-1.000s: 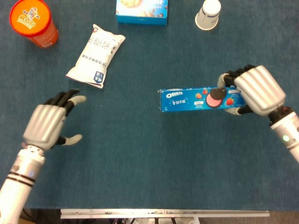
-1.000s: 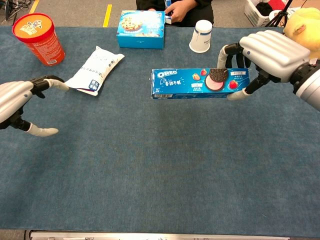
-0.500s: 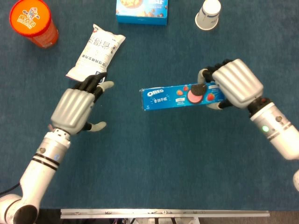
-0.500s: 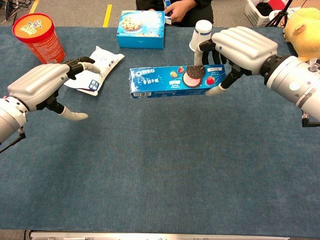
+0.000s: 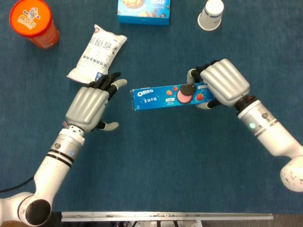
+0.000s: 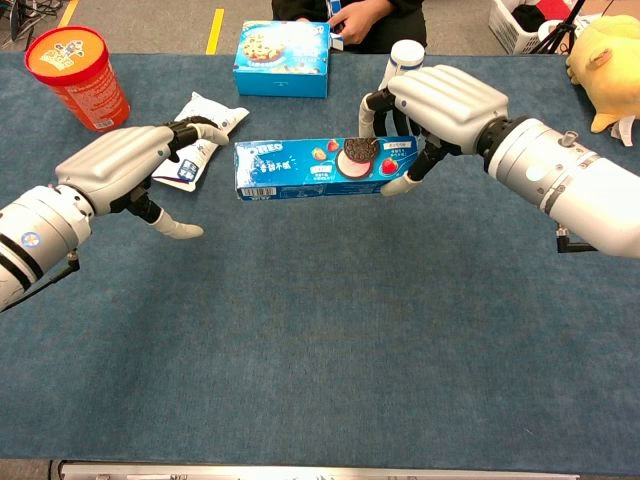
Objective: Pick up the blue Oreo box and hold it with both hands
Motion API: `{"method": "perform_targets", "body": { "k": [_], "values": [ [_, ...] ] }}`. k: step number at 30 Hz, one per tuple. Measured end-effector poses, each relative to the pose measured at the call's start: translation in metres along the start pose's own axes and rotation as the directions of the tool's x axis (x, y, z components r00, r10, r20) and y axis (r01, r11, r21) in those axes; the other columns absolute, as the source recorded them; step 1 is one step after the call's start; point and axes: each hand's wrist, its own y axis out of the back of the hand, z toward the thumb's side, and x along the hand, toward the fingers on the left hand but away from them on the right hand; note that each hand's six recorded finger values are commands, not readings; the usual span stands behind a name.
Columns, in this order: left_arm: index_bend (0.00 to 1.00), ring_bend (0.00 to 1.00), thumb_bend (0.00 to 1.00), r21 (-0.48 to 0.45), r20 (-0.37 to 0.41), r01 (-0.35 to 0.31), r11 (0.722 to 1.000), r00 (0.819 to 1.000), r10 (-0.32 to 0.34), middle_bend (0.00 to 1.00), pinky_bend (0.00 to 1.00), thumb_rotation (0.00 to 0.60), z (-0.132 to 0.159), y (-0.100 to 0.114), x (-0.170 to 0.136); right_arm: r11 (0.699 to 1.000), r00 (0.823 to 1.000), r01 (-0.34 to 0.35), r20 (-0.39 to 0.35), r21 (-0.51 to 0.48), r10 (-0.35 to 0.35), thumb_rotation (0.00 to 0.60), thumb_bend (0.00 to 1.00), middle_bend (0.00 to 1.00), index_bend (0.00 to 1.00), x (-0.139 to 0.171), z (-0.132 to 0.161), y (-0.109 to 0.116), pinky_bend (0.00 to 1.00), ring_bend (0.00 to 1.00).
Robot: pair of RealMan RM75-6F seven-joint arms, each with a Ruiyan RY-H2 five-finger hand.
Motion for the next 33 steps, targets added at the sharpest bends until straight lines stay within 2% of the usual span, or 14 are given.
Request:
{"method": "perform_targets", "body": {
  "k": [9,21,27,33],
  "values": [
    [0.09,0.10,0.10,-0.032,-0.036,0.007,0.999,0.999,-0.008,0.02,0.26,0.600,0.008,-0.001,0.012,1.000,1.000,-0.017,-0.011,-0.009,0.017,0.600,0.02,0.62,0.62,-0.008,0.006,-0.009,0.52,0.59],
    [0.08,0.10,0.10,-0.070,-0.015,0.011,0.998,1.000,-0.012,0.02,0.26,0.600,0.026,-0.005,0.019,1.000,1.000,-0.008,-0.001,-0.020,0.008,0.600,0.02,0.63,0.62,-0.018,0.011,-0.015,0.52,0.59],
    [0.13,0.11,0.10,-0.082,-0.023,-0.006,0.997,1.000,0.004,0.08,0.26,0.600,0.028,-0.009,0.021,1.000,1.000,0.003,0.003,-0.026,-0.003,0.600,0.02,0.63,0.62,-0.023,0.017,-0.018,0.52,0.59],
    [0.24,0.20,0.10,-0.096,-0.036,-0.052,0.994,0.998,0.049,0.21,0.32,0.600,0.029,-0.012,0.024,1.000,1.000,-0.003,-0.003,-0.025,0.003,0.600,0.02,0.63,0.62,-0.025,0.021,-0.022,0.52,0.59]
  ]
}}
